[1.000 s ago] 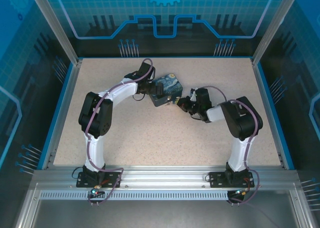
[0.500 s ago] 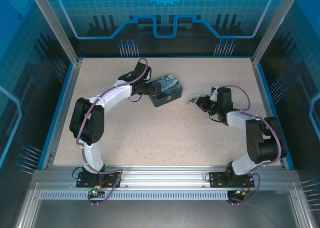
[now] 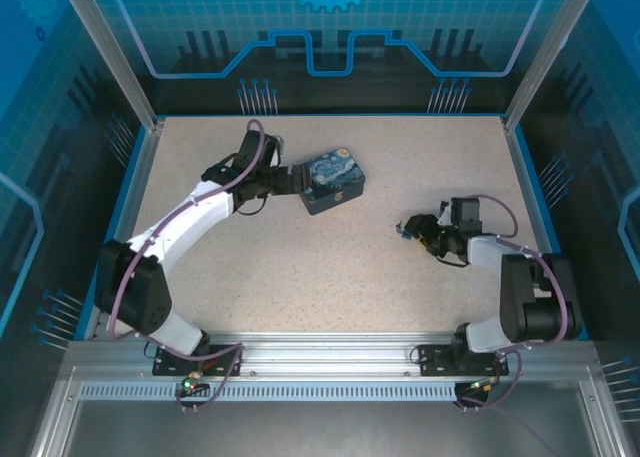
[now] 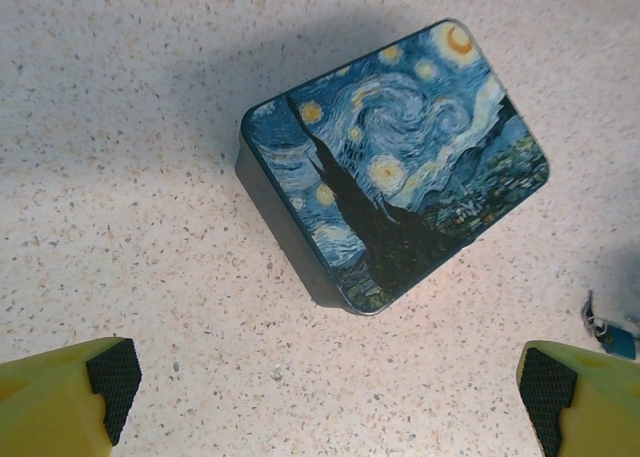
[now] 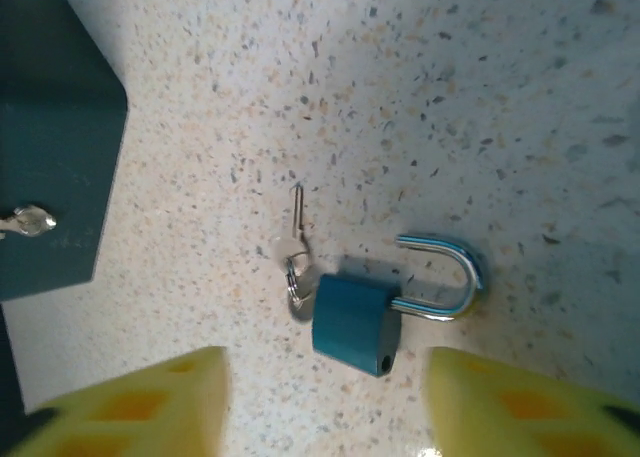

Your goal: Unlock the padlock with the key

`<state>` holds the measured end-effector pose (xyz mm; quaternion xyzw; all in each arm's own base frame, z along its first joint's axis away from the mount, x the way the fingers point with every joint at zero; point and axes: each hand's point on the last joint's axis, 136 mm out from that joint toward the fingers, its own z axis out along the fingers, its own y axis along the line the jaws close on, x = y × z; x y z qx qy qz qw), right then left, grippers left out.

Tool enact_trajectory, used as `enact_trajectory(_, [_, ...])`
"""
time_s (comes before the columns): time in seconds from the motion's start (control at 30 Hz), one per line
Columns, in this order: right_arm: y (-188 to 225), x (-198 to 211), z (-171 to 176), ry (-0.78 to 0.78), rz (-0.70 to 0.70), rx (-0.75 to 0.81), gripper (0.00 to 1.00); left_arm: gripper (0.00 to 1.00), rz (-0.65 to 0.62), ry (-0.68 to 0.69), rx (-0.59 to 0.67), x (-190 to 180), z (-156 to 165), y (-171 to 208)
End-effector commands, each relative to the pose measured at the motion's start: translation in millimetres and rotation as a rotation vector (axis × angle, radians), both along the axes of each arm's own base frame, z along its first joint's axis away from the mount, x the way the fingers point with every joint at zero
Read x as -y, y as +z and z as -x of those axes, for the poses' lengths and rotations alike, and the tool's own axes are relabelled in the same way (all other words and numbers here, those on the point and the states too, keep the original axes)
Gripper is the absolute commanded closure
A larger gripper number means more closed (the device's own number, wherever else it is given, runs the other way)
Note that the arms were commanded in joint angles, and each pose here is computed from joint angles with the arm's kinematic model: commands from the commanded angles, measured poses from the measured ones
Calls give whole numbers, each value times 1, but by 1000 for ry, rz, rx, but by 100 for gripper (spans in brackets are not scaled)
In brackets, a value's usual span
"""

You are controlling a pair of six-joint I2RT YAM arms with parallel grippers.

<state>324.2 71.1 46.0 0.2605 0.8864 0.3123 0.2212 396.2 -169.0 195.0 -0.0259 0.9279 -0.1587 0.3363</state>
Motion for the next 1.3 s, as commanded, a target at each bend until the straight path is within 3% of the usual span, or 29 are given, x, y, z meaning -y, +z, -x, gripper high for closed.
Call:
enact_trajectory(0.0, [13, 10, 12, -17, 25, -2, 25, 1, 35, 10, 16, -2, 13, 14])
enact_trajectory(0.1, [36, 17, 19, -40, 59, 27, 1, 1, 30, 26, 50, -9, 19, 23])
enact_trajectory(0.37, [128, 49, 27, -88, 294, 189, 0, 1, -41, 171, 308, -52, 27, 48])
enact_trajectory(0.57, [161, 91, 17, -237, 543, 286, 0, 1, -131, 284, 525, -89, 40, 53])
enact_trajectory(0.7, [164, 110, 8, -291, 737, 431, 0, 1, -236, 272, 586, -102, 47, 39])
enact_trajectory(0.83, [146, 112, -1, -212, 910, 461, 0, 1, -318, 251, 609, -116, 52, 18])
enact_trajectory(1.07, [105, 98, -36, -113, 982, 503, 0, 1, -392, 319, 544, -149, 47, -28])
enact_trajectory(1.27, [80, 77, -60, -13, 998, 566, 0, 1, -418, 331, 629, -156, 34, -49])
